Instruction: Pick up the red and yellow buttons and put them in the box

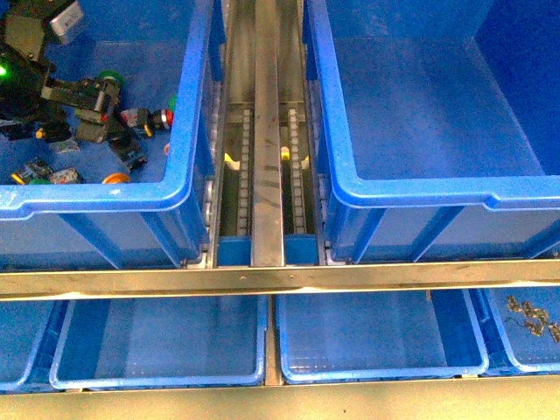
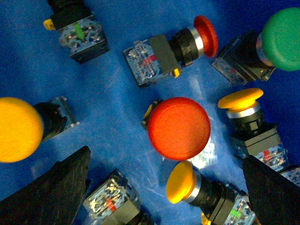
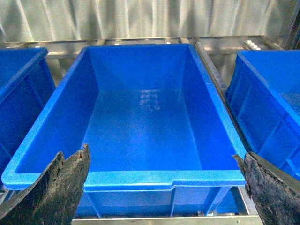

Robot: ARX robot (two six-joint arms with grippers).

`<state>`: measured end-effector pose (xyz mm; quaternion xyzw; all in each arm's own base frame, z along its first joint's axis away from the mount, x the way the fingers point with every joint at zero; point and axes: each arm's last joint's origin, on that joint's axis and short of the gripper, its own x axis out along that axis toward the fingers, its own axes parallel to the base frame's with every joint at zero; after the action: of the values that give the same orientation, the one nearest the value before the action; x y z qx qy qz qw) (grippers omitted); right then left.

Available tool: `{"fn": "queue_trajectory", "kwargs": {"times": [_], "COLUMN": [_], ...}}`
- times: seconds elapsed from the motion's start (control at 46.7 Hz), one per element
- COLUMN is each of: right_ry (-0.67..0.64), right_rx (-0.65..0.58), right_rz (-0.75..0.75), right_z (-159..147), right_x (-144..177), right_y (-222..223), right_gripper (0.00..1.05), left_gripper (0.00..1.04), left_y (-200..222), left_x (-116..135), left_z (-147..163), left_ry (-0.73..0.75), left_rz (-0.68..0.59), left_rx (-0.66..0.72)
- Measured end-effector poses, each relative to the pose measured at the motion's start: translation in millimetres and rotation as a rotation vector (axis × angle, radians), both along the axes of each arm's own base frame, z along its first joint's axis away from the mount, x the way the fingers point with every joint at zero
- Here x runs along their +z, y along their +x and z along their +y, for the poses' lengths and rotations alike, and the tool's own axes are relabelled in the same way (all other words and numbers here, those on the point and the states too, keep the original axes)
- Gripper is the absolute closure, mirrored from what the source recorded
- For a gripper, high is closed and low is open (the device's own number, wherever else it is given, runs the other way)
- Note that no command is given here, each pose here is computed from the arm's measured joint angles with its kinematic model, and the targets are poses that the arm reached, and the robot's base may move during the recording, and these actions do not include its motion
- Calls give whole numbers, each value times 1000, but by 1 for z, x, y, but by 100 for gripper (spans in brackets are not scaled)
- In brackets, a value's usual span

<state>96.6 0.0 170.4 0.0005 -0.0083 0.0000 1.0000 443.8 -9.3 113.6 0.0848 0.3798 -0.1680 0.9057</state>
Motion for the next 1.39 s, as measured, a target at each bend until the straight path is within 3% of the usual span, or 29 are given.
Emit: {"fn": "queue_trajectory", "kwargs": {"times": [1.113,1.37,1.391], "right_ry": [0,0,0], "right_rx": [0,0,0], "right_rz": [0,0,0], "right_z": [0,0,0], "right_x": [0,0,0], "right_y": [0,0,0], "right_gripper": [6,6,6], "left_gripper": [9,42,71], "left_y": [26,27,15], "left_x": [-29,-30,-25], "left_z": [-17,-18,-8], "left_ry": [-23,-29,-97], "left_rz": [48,34,-7], "left_rx": [-1,6,84]}}
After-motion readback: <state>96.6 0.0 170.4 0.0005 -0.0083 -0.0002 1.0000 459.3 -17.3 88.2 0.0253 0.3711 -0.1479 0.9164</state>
